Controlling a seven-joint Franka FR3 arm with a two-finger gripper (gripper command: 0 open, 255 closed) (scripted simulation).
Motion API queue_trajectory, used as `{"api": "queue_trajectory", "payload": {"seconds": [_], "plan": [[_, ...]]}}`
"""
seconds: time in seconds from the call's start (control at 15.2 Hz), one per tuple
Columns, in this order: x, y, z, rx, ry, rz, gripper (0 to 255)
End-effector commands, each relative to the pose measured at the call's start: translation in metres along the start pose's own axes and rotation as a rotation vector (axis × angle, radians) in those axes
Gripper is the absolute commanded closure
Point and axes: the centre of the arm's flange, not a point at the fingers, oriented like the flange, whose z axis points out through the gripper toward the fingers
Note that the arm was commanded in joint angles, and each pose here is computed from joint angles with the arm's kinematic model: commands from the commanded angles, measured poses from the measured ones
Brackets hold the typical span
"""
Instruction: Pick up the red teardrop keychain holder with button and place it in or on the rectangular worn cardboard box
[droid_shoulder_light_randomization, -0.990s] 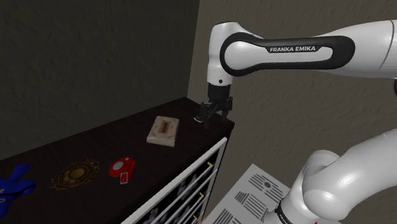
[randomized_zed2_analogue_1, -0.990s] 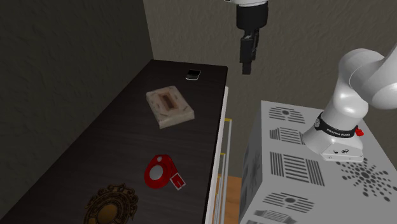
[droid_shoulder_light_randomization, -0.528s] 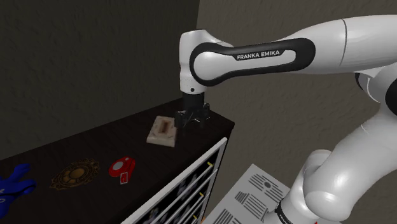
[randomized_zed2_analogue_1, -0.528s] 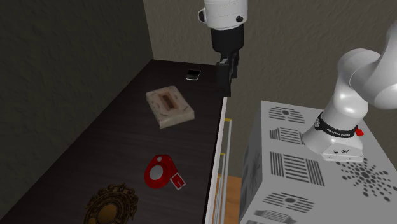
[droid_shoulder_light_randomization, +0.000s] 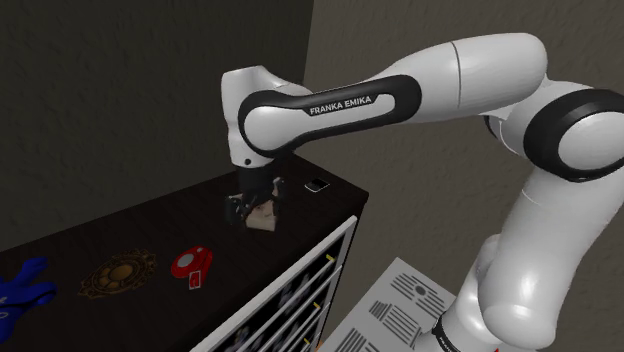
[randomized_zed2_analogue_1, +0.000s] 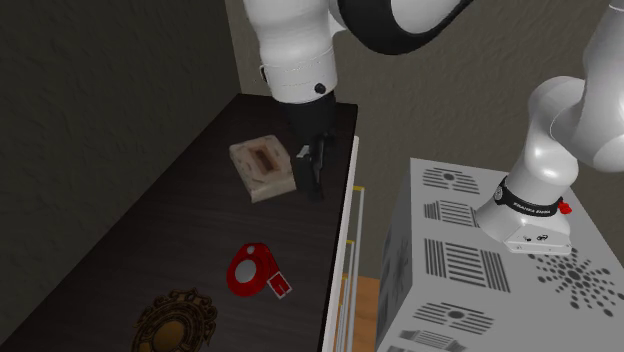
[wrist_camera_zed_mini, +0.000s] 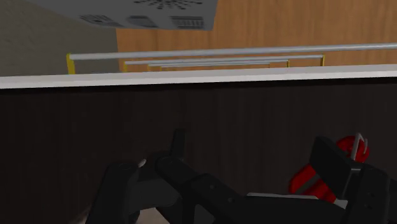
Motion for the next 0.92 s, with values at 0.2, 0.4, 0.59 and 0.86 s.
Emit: {"api": "queue_trajectory", "payload": {"seconds": [0.2, 0.4, 0.59, 0.86], "plan": [[0.031, -0.059, 0.019, -0.013, -0.011, -0.024, 0], [0.049, -0.094, 0.031, -0.022, -0.018, -0.040, 0], [0.066, -0.129, 0.043, -0.030, -0.025, -0.055, 0], [0.076, -0.150, 0.061, -0.035, -0.029, -0.064, 0]]}}
